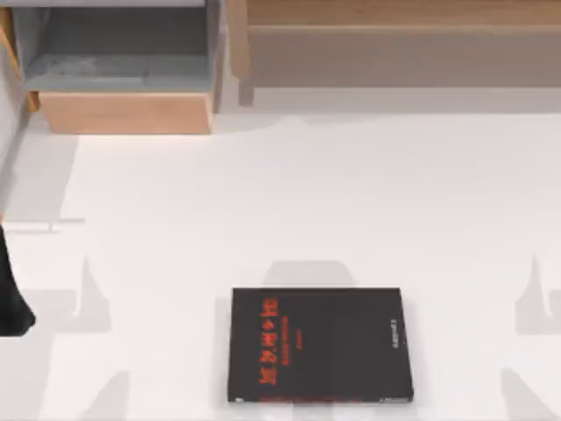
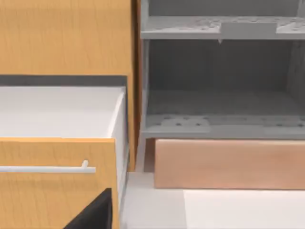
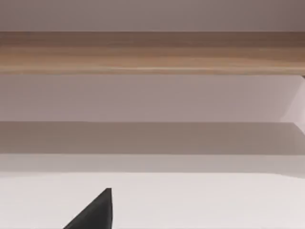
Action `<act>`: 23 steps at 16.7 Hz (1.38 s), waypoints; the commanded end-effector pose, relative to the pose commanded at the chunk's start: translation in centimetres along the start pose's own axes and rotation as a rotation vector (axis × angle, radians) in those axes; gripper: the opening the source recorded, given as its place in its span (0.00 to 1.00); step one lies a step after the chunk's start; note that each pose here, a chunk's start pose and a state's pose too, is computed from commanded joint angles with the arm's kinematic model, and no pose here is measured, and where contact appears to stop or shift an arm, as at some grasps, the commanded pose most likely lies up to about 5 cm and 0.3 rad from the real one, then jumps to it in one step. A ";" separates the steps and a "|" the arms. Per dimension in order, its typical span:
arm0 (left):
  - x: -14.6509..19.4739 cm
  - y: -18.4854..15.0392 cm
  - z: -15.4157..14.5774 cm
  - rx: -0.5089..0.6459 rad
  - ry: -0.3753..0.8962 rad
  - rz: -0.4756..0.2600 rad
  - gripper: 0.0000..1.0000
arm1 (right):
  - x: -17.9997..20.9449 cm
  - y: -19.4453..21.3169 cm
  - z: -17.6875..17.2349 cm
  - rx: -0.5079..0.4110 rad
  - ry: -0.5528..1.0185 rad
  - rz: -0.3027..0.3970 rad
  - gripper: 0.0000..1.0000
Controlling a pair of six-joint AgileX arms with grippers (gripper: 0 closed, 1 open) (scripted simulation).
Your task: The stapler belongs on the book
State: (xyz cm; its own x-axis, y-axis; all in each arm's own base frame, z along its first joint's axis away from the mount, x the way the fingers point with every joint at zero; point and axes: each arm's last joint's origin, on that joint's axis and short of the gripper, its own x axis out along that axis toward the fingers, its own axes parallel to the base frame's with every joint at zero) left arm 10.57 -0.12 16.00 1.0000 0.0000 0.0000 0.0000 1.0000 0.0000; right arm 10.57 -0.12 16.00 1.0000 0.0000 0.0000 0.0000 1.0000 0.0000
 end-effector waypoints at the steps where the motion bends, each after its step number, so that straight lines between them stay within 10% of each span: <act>1: 0.0 0.0 0.0 0.000 0.000 0.000 1.00 | 0.0 0.0 0.0 0.000 0.000 0.000 1.00; 7: -0.2 0.4 2.9 0.004 0.046 0.046 1.00 | 0.0 0.0 0.0 0.000 0.000 0.000 1.00; 14: 0.8 1.8 14.0 0.024 0.240 0.194 1.00 | 0.0 0.0 0.0 0.000 0.000 0.000 1.00; 23: 10.5 6.6 26.3 0.045 0.647 0.348 1.00 | 0.0 0.0 0.0 0.000 0.000 0.000 1.00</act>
State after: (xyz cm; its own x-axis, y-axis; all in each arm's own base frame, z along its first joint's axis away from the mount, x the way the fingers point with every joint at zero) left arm 21.05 6.47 42.34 0.7420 0.3316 -0.5827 -0.3040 0.9410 0.1484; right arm 10.57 -0.12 16.00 1.0000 0.0000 0.0000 0.0000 1.0000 0.0000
